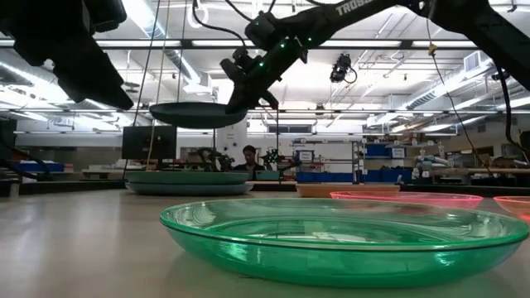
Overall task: Stack plastic plates
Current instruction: Stack the dark green plate on top of the green plate
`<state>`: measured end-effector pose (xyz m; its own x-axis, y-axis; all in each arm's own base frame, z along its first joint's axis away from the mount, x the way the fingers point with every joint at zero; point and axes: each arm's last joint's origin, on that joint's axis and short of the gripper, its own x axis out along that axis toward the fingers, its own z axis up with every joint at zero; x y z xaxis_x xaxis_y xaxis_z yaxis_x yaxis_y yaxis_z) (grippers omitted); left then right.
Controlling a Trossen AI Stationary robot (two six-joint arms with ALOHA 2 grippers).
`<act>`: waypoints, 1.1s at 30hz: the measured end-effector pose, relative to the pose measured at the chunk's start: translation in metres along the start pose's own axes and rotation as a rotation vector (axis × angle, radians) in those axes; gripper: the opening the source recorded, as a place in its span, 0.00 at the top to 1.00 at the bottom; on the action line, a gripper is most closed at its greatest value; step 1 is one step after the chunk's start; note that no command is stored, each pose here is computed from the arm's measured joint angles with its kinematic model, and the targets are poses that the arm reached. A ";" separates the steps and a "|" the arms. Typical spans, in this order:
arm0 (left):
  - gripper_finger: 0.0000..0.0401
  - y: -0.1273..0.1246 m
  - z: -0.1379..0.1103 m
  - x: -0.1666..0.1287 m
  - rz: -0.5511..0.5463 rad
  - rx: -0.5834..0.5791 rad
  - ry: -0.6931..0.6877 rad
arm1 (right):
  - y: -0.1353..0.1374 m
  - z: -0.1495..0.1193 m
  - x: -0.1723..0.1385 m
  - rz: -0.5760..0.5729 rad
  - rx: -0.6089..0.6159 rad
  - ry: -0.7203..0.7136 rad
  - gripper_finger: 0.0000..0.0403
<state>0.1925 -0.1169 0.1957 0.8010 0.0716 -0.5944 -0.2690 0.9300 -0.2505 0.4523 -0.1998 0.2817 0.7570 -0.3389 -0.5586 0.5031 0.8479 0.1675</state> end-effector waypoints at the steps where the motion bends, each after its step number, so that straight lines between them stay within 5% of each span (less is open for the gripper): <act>1: 0.46 0.000 0.000 0.001 0.002 -0.003 -0.002 | -0.001 0.002 0.003 0.004 0.010 -0.020 0.94; 16: 0.46 0.000 0.002 0.001 -0.002 0.021 -0.012 | -0.044 -0.044 0.069 0.065 0.260 0.139 0.94; 33: 0.46 -0.007 0.005 0.011 0.036 -0.047 -0.143 | -0.040 -0.049 0.068 0.074 0.207 0.185 0.79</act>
<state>0.2064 -0.1210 0.1948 0.8576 0.1582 -0.4894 -0.3210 0.9081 -0.2688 0.4634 -0.2364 0.1977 0.7155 -0.1824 -0.6744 0.5380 0.7597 0.3654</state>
